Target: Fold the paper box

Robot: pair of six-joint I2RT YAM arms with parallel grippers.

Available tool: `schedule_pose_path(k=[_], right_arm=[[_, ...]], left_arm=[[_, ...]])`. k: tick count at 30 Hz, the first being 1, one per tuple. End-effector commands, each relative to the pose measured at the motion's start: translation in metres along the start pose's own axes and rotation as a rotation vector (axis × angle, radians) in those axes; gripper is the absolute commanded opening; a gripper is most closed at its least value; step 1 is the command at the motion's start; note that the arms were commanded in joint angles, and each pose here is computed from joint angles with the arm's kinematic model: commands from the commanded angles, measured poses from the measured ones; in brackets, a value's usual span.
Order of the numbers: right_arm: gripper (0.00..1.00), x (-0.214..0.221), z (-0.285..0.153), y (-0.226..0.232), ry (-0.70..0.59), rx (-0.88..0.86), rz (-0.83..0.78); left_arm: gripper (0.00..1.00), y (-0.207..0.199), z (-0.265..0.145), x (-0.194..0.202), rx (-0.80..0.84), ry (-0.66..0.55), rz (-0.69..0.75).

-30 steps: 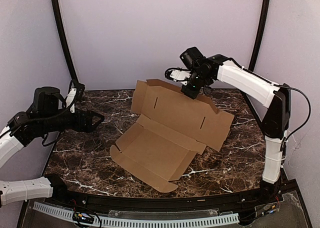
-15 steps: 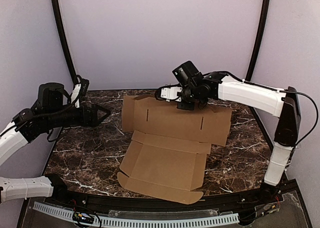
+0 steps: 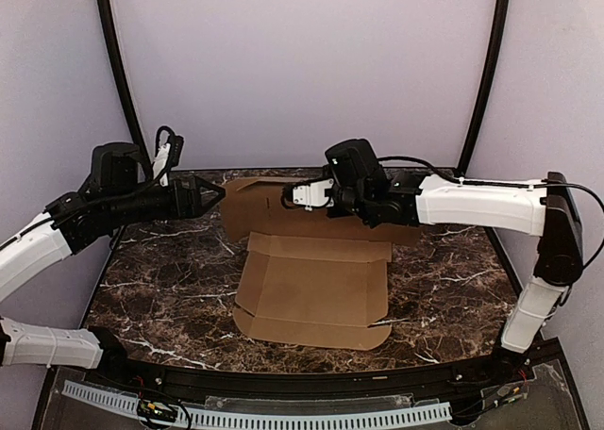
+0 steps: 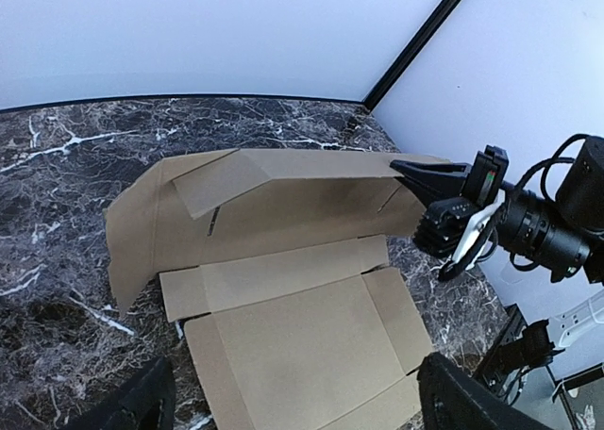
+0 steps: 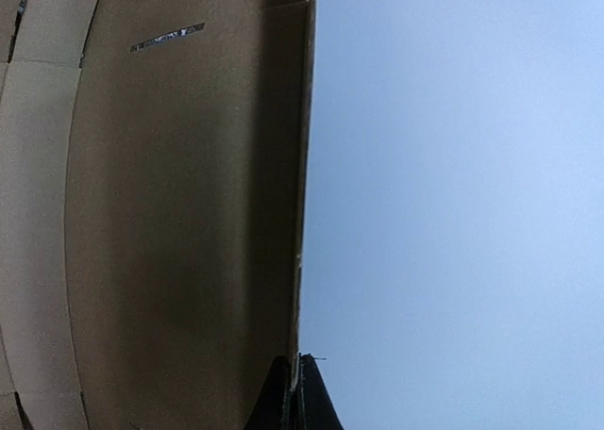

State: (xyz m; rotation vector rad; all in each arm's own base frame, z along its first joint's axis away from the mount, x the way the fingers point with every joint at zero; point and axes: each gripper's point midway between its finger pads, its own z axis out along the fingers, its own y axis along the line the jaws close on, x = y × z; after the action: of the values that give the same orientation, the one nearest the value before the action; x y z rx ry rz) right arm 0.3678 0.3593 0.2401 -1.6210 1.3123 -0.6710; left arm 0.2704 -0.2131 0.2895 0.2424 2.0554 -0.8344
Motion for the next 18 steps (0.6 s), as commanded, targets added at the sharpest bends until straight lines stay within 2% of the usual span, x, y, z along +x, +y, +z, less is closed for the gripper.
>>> schedule_pose_path(k=[1,4,5,6,7,8,9,11,18], right_arm=[[0.00,-0.012,-0.012,-0.027,-0.024,0.150,0.011],[0.00,-0.017,-0.016,-0.022,-0.036,0.167,0.004],[0.00,-0.019,-0.018,-0.021,-0.043,0.172,0.004],[0.00,-0.021,-0.020,-0.020,-0.050,0.174,0.005],[0.00,-0.022,-0.021,-0.018,-0.058,0.172,0.007],[0.00,-0.023,-0.022,-0.018,-0.061,0.173,0.009],[0.00,-0.023,-0.024,-0.017,-0.062,0.172,0.009],[0.00,-0.025,-0.026,-0.016,-0.066,0.176,0.004],[0.00,-0.032,-0.042,-0.016,-0.092,0.196,0.012]], left_arm=[[0.79,-0.017,0.004,-0.016,0.070,-0.024,-0.065],[0.68,-0.019,0.010,-0.016,0.081,-0.007,-0.085],[0.58,-0.019,0.013,-0.015,0.082,-0.002,-0.091],[0.54,-0.020,0.013,-0.016,0.083,-0.002,-0.093],[0.43,-0.020,0.016,-0.017,0.079,0.001,-0.096],[0.36,-0.018,0.017,-0.018,0.072,0.001,-0.098],[0.21,-0.017,0.020,-0.018,0.065,0.006,-0.100],[0.04,-0.015,0.025,-0.020,0.050,0.011,-0.105],[0.01,-0.002,0.040,-0.027,-0.033,0.012,-0.093]])
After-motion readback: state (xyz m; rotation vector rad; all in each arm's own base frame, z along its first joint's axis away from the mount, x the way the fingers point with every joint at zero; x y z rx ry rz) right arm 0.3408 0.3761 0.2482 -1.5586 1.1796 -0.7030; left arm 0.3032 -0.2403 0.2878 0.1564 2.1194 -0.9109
